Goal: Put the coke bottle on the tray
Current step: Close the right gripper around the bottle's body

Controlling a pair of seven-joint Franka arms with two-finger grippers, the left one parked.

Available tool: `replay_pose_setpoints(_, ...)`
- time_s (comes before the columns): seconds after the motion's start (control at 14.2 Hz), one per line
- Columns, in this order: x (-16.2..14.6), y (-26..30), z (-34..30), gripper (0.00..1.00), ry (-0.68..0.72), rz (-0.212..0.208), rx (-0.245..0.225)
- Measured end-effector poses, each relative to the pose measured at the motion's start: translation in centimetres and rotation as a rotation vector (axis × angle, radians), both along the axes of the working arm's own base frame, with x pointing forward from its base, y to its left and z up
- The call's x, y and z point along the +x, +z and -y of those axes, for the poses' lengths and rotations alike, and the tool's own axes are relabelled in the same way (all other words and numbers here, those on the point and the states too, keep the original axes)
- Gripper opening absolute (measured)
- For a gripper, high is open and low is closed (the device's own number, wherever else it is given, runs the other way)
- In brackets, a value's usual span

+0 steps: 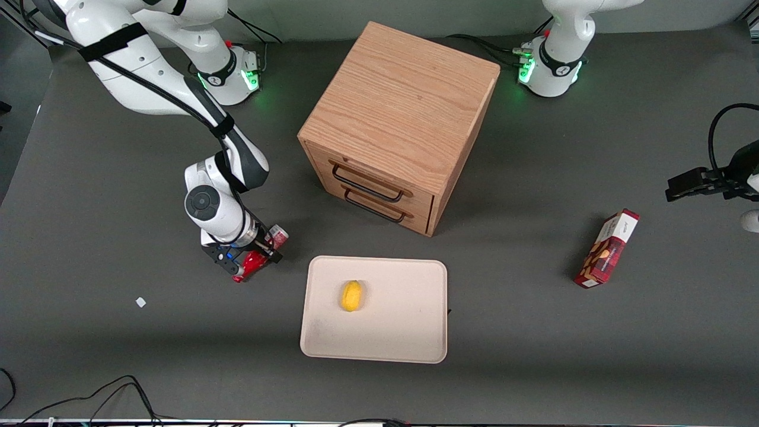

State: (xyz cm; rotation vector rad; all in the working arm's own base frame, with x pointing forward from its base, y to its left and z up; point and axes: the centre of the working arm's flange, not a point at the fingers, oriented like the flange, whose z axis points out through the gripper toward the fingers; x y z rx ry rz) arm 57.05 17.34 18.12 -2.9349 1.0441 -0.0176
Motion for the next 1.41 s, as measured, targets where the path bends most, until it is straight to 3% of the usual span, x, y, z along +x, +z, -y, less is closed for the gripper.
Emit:
replay_pose_setpoints(0.07, 0.0, 0.0, 0.0, 0.61, -0.002, 0.003, -0.004)
replay_pose_setpoints(0.14, 0.0, 0.1, -0.1, 0.54, -0.004, 0.007, -0.007)
replay_pose_setpoints(0.71, 0.5, 1.3, 0.0, 0.54, 0.003, 0.002, -0.029)
replay_pose_setpoints(1.2, 1.0, 14.0, -0.2, 0.54, 0.056, -0.048, -0.120)
replay_pose_setpoints(1.41, 2.3, 20.5, -0.1, 0.54, 0.084, -0.083, -0.085)
